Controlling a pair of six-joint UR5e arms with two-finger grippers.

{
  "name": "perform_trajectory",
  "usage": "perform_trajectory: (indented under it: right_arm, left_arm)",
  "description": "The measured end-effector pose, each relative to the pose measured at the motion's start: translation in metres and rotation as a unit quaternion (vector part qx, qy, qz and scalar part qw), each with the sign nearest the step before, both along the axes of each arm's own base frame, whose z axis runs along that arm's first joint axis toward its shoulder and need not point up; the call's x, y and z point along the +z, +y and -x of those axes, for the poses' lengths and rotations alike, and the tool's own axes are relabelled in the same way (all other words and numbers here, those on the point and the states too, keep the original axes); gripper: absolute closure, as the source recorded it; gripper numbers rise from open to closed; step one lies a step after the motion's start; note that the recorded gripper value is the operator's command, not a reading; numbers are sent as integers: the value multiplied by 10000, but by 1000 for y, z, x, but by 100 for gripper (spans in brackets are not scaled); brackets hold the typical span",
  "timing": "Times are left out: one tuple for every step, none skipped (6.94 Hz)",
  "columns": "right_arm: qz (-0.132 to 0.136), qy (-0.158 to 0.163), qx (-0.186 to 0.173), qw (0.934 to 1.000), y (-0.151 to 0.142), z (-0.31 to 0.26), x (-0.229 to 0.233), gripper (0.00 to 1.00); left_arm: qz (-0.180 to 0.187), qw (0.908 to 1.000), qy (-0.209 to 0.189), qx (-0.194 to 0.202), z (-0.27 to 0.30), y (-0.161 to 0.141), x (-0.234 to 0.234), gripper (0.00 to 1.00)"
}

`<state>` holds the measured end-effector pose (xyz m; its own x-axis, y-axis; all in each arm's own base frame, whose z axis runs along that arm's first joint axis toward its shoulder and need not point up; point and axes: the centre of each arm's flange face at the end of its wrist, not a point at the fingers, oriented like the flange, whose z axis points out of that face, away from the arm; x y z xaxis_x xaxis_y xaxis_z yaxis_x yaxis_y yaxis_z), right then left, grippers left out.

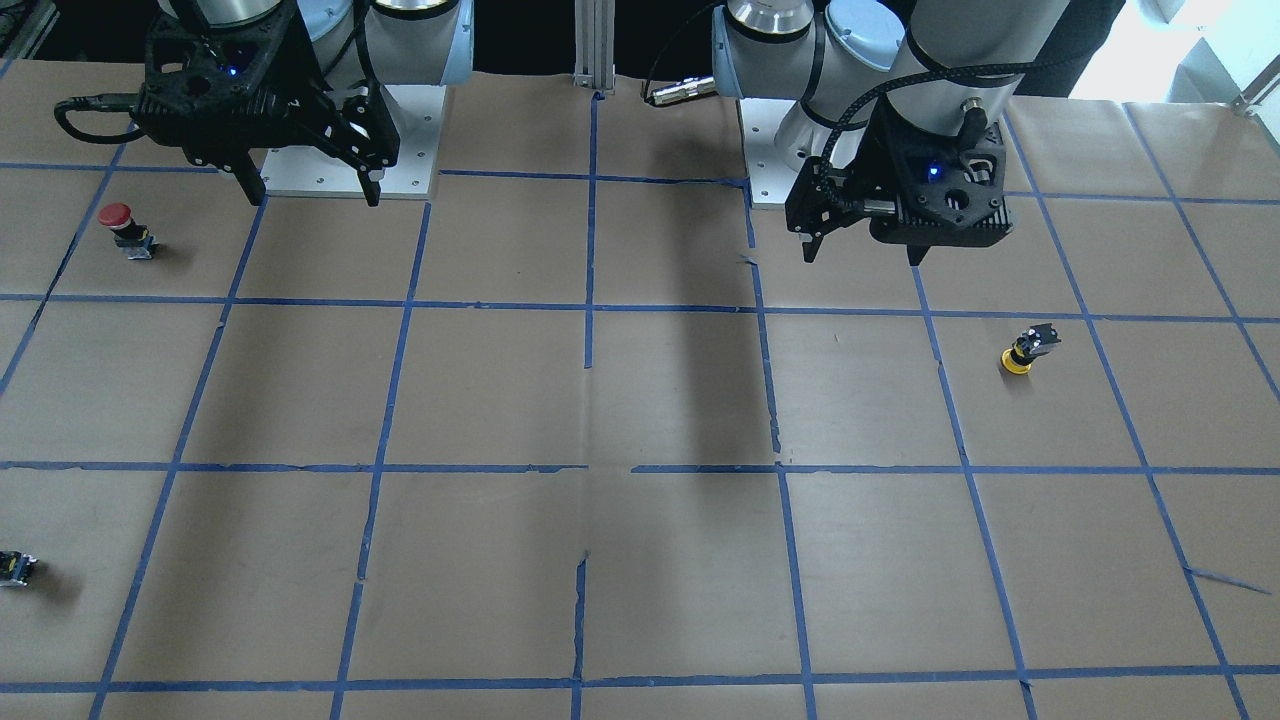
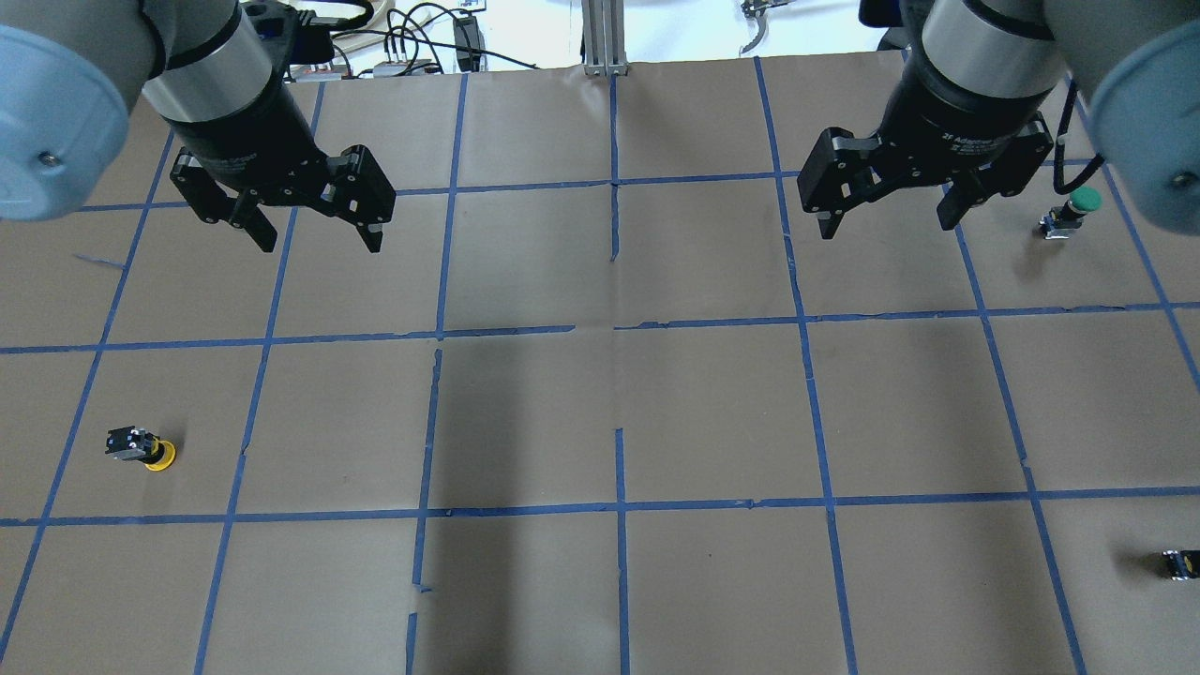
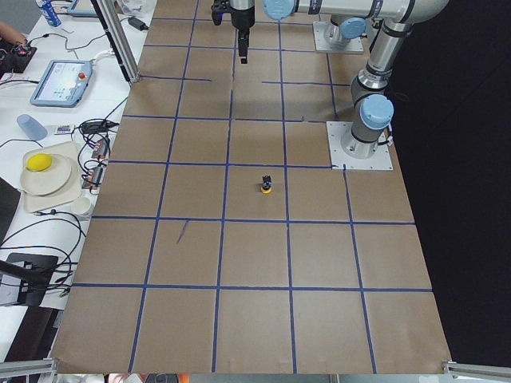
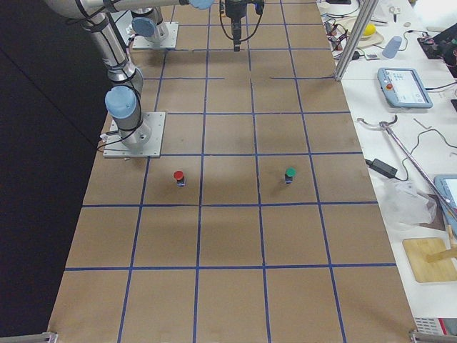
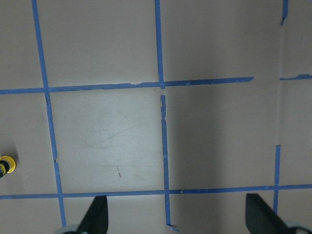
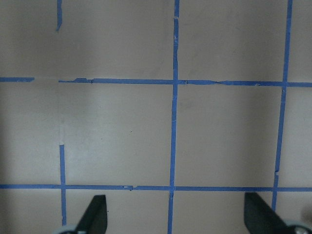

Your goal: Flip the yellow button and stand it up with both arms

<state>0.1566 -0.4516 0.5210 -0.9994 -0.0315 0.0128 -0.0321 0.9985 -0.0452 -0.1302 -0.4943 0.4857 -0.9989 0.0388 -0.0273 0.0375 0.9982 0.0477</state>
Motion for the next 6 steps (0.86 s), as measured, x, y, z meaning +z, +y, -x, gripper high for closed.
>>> perform_trajectory:
  right_arm:
    - [3,0,3,10000,0,0,0,1]
    - [4,-1,7,10000,0,0,0,1]
    - [4,-5,7,10000,0,0,0,1]
    - [8,-7,2,10000,0,0,0,1]
    - [11,-8,0,10000,0,0,0,1]
    - [8,-8,-1,10000,0,0,0,1]
  left_arm:
    - [-115,9999,13,-2,-27,-5,-11,1]
    - [-256,9997,55,27,-63,-8,-27,1]
    - [-365,9993,122,36,-108,-6,-48,1]
    - [-427,9989,207,-40,-154,-1,-70,1]
    - [-395,9986,279,-235,-201,5,-93,1]
    - [-289,9977,321,-529,-245,14,-117,1]
